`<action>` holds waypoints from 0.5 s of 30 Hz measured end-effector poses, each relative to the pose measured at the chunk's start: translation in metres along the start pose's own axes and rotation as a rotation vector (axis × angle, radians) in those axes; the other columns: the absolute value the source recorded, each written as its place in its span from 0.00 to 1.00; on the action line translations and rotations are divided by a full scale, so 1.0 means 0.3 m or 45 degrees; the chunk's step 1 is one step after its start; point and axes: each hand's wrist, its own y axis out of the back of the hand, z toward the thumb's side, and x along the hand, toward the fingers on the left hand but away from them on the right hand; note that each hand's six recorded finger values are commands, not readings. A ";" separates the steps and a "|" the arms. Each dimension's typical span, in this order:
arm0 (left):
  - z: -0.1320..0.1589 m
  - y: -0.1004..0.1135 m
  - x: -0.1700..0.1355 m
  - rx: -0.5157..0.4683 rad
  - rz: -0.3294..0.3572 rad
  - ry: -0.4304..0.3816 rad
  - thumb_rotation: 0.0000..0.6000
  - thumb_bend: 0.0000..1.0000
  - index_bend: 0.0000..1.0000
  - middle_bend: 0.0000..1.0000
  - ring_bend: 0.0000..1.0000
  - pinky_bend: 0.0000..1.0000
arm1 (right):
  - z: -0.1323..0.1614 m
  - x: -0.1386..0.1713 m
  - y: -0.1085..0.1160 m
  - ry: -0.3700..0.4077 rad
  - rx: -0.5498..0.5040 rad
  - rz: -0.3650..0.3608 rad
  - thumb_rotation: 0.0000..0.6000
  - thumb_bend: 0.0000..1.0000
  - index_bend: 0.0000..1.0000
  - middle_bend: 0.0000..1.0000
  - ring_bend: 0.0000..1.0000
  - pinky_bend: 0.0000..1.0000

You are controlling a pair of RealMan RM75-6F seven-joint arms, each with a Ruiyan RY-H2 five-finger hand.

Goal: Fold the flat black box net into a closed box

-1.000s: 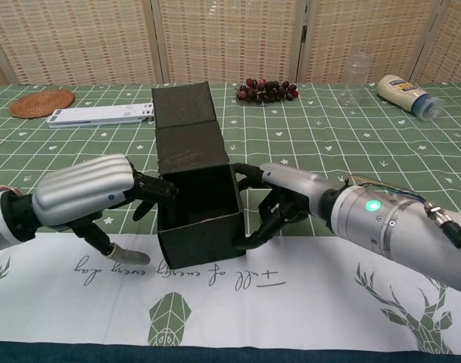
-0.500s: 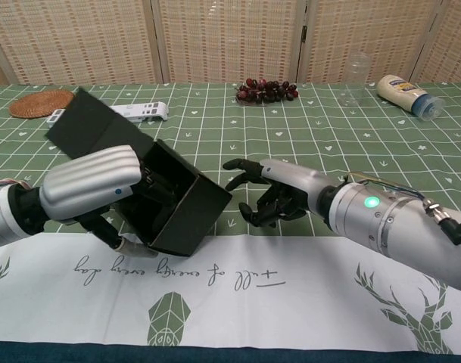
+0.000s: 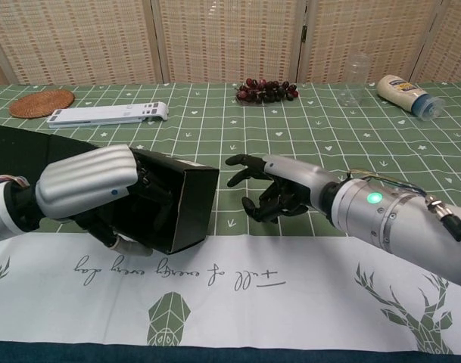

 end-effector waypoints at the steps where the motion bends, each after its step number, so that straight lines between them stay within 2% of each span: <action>1: -0.001 0.002 -0.004 0.011 -0.002 -0.003 1.00 0.14 0.55 0.50 0.66 0.79 | 0.005 -0.002 0.014 0.006 -0.011 -0.014 1.00 0.66 0.00 0.14 0.75 1.00; 6: -0.013 0.021 -0.030 0.091 -0.011 -0.013 1.00 0.14 0.49 0.44 0.59 0.78 | 0.032 -0.001 0.053 0.043 -0.021 -0.057 1.00 0.66 0.00 0.14 0.75 1.00; 9: -0.020 0.035 -0.044 0.145 -0.012 -0.014 1.00 0.14 0.46 0.38 0.48 0.77 | 0.049 0.003 0.078 0.072 -0.020 -0.076 1.00 0.66 0.00 0.14 0.75 1.00; 11: -0.023 0.044 -0.052 0.187 -0.010 -0.016 1.00 0.14 0.45 0.34 0.42 0.75 | 0.057 0.005 0.082 0.082 -0.020 -0.070 1.00 0.66 0.00 0.14 0.75 1.00; 15: -0.023 0.065 -0.062 0.251 0.001 -0.025 1.00 0.14 0.42 0.29 0.38 0.74 | 0.060 0.009 0.064 0.089 -0.002 -0.033 1.00 0.66 0.00 0.14 0.75 1.00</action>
